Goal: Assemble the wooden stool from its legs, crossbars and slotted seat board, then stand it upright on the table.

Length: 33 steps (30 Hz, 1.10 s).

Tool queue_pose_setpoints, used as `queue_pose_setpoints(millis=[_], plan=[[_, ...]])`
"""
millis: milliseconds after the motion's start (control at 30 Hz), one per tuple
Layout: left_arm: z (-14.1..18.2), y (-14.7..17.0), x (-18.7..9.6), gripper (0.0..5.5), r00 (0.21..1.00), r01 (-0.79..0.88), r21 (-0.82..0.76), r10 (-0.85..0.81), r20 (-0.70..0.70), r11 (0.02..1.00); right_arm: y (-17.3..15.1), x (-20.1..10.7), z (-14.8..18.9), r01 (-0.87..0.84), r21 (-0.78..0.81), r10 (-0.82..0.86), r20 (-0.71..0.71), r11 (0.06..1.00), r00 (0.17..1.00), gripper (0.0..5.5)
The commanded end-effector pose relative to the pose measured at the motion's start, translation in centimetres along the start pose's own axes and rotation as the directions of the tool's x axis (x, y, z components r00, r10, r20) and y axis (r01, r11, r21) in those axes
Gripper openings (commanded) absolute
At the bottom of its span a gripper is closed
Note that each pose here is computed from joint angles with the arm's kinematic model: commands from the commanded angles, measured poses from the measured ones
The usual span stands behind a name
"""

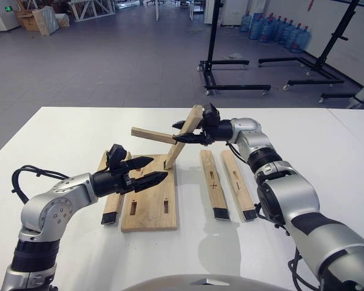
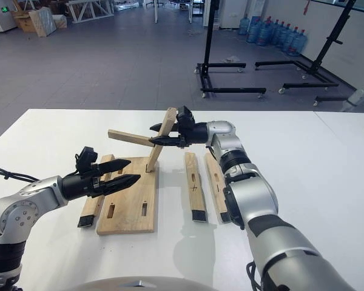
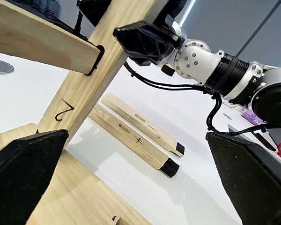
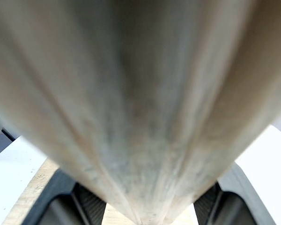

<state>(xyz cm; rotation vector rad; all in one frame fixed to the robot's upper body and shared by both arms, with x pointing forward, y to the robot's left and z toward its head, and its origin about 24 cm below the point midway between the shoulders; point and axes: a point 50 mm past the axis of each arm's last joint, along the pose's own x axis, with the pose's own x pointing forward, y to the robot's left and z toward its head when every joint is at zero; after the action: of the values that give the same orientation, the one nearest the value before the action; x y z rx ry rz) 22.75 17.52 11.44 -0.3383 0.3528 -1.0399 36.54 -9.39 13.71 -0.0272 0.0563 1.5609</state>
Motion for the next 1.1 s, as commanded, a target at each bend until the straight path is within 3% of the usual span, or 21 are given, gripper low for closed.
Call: queue_pose_setpoints(millis=[33,167,300,433,567,767,1100], plan=[[-0.2,-0.3,0.1,5.40,1.000,-0.020,0.014,0.019,0.010,1.000,1.0,-0.5,-4.5,0.019,0.165,0.020,-0.236,0.986,0.971,2.06],[-0.3,-0.3,0.1,5.40,0.999,-0.034,0.007,0.034,0.019,0.999,1.7,-0.6,-7.0,0.081,0.226,0.005,-0.356,0.971,0.934,2.06],[-0.5,-0.2,0.2,5.40,0.999,-0.046,-0.001,0.046,0.023,0.999,2.0,-0.9,-9.3,0.180,0.064,-0.126,-0.492,0.982,0.861,2.06],[-0.7,0.0,0.4,5.40,0.998,-0.055,-0.008,0.055,0.022,0.998,2.3,-2.0,-11.7,0.298,0.086,-0.156,-0.696,0.951,0.701,2.06],[-0.5,0.3,0.5,5.40,0.998,-0.058,-0.010,0.058,0.017,0.998,2.2,-1.6,-10.9,0.373,0.311,-0.148,-0.561,0.874,0.814,2.06],[-0.3,0.6,0.9,5.40,0.998,-0.057,-0.016,0.057,0.009,0.998,3.7,-2.1,-13.3,0.483,0.525,-0.145,-0.559,0.701,0.817,2.06],[0.0,1.1,1.1,5.40,0.999,-0.050,-0.017,0.050,-0.010,0.999,4.2,-5.7,-15.0,0.449,0.193,-0.135,-0.787,0.872,0.602,2.06]])
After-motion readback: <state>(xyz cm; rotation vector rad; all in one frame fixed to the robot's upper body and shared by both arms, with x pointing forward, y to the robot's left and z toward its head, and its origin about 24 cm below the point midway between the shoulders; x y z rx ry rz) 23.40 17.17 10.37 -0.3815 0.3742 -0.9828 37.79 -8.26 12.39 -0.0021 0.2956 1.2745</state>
